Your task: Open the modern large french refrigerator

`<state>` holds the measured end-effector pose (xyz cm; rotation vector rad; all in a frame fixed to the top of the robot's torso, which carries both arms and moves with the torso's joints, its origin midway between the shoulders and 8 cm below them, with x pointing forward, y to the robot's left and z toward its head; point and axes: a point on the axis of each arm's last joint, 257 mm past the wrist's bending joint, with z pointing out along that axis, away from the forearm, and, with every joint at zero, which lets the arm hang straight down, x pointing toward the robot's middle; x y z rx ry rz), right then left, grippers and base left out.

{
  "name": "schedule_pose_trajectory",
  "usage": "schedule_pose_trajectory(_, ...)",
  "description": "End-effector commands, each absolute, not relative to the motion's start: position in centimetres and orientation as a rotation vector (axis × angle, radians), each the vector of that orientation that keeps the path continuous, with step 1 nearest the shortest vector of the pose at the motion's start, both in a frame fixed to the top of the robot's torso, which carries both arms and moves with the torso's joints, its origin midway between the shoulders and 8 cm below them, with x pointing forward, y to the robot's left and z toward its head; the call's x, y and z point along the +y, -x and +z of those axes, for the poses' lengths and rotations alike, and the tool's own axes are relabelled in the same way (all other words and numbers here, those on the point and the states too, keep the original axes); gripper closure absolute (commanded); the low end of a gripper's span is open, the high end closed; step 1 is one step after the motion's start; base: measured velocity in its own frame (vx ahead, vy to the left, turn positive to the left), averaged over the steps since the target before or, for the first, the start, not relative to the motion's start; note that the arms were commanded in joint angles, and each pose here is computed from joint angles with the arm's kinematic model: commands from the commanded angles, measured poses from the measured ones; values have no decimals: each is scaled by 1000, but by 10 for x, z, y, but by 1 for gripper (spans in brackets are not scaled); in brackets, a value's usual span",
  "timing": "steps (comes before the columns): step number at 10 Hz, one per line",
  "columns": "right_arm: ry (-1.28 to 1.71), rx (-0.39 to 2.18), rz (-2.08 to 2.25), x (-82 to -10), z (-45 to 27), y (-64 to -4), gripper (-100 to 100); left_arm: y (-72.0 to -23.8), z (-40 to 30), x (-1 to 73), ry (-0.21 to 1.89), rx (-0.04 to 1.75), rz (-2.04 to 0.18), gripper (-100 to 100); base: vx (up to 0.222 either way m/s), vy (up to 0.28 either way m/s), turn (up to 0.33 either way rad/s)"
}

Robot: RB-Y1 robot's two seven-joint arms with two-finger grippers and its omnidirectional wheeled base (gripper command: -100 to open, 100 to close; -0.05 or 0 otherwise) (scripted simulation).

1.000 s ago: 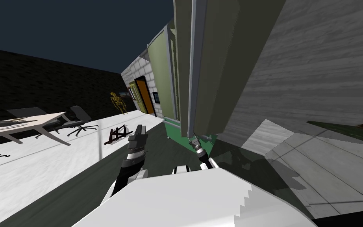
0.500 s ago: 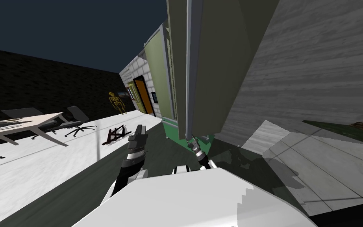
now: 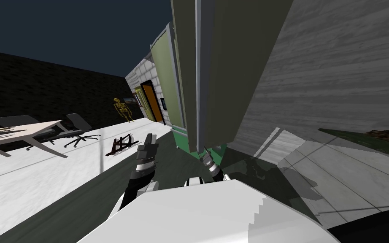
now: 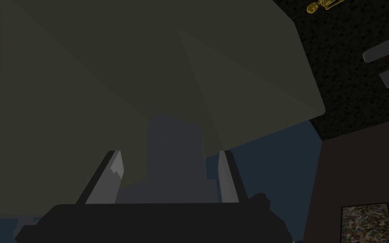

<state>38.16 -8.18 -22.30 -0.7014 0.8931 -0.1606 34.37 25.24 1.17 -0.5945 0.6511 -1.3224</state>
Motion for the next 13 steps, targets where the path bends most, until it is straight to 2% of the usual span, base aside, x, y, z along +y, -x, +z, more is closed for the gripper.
schedule_pose_trajectory(1,704,881,-121,-70,-217,-367,100,-344,12,252,594,651,-1322,0,-11,-71,-43)
schedule_pose_trajectory(6,766,857,-77,-56,-221,-358,100,-344,12,252,594,651,-1322,0,-30,-89,56)
schedule_pose_trajectory(12,831,769,63,-27,-214,-334,100,-344,12,252,594,651,-1322,0,-121,-193,112)
schedule_pose_trajectory(13,840,803,46,-32,-213,-348,-100,-344,12,252,594,651,-1322,0,-113,-92,35)
